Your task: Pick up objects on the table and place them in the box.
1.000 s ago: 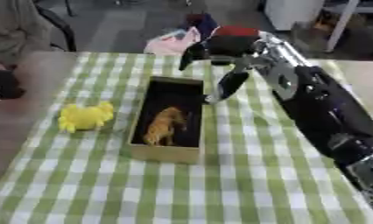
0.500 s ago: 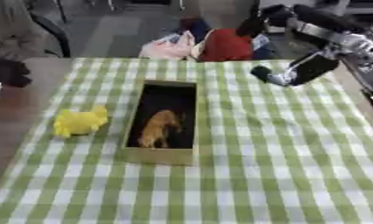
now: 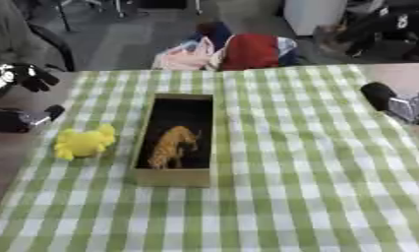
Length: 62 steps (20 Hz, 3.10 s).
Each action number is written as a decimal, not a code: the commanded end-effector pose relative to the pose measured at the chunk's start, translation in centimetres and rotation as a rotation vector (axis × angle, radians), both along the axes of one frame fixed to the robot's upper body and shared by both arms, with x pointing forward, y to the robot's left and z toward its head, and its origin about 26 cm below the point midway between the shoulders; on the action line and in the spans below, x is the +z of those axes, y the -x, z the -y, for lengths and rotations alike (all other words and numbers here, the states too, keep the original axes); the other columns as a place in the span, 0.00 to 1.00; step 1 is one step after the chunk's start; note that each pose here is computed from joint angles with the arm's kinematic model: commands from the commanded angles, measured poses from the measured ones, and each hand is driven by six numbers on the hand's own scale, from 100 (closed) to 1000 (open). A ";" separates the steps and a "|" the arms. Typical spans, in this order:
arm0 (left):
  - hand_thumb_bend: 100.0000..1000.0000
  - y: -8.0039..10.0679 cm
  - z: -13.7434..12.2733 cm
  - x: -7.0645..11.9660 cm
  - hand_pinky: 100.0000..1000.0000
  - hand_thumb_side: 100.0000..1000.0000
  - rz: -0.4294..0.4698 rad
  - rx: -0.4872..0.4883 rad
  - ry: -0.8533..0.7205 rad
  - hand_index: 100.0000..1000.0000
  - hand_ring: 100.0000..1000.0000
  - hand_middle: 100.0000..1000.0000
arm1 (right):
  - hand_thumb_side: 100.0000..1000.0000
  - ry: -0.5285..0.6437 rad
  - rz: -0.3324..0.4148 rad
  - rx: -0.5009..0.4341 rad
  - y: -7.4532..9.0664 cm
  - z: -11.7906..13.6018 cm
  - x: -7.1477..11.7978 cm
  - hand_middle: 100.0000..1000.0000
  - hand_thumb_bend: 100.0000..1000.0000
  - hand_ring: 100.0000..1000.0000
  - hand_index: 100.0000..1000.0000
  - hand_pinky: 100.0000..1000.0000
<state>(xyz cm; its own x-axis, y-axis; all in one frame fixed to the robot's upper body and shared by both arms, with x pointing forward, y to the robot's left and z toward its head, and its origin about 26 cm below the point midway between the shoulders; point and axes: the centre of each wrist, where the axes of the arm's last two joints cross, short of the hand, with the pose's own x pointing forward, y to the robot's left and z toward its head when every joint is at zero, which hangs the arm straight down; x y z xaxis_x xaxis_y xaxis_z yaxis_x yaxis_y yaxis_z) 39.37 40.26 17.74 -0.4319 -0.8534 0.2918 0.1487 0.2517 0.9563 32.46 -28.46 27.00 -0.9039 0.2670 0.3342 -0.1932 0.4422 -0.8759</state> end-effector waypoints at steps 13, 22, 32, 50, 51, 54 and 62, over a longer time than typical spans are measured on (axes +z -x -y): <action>0.59 -3.5 -0.9 -2.7 0.68 0.38 -0.133 0.028 -0.406 0.78 0.67 0.66 | 0.23 -0.074 -0.055 -0.072 0.9 2.2 0.0 0.72 0.00 0.81 0.83 0.66; 0.36 -3.8 -0.8 -5.6 0.62 0.09 -0.148 0.087 -0.432 0.72 0.58 0.58 | 0.26 -0.084 -0.088 -0.080 0.7 2.4 -0.8 0.72 0.00 0.81 0.83 0.66; 0.00 -4.4 0.5 -1.9 0.50 0.03 0.023 0.070 -0.267 0.57 0.44 0.42 | 0.29 -0.095 -0.111 -0.097 0.6 2.6 -1.4 0.71 0.00 0.81 0.83 0.66; 0.00 -8.4 12.1 -0.1 0.58 0.02 0.145 -0.161 -0.187 0.63 0.50 0.47 | 0.35 -0.076 -0.124 -0.017 0.2 0.8 -0.8 0.71 0.00 0.81 0.82 0.65; 0.00 -8.5 12.2 -0.5 0.58 0.02 0.132 -0.165 -0.202 0.63 0.50 0.48 | 0.35 -0.076 -0.125 -0.018 0.2 0.8 -0.8 0.71 0.00 0.81 0.82 0.65; 0.12 -8.4 11.8 -1.1 0.63 0.01 0.093 -0.162 -0.257 0.73 0.58 0.57 | 0.35 -0.077 -0.129 -0.023 0.2 0.9 -1.0 0.70 0.00 0.81 0.82 0.65; 0.67 -8.0 9.6 -0.5 0.71 0.59 0.087 -0.106 -0.279 0.79 0.69 0.71 | 0.36 -0.081 -0.144 -0.037 -0.9 0.8 -1.3 0.70 0.00 0.81 0.82 0.65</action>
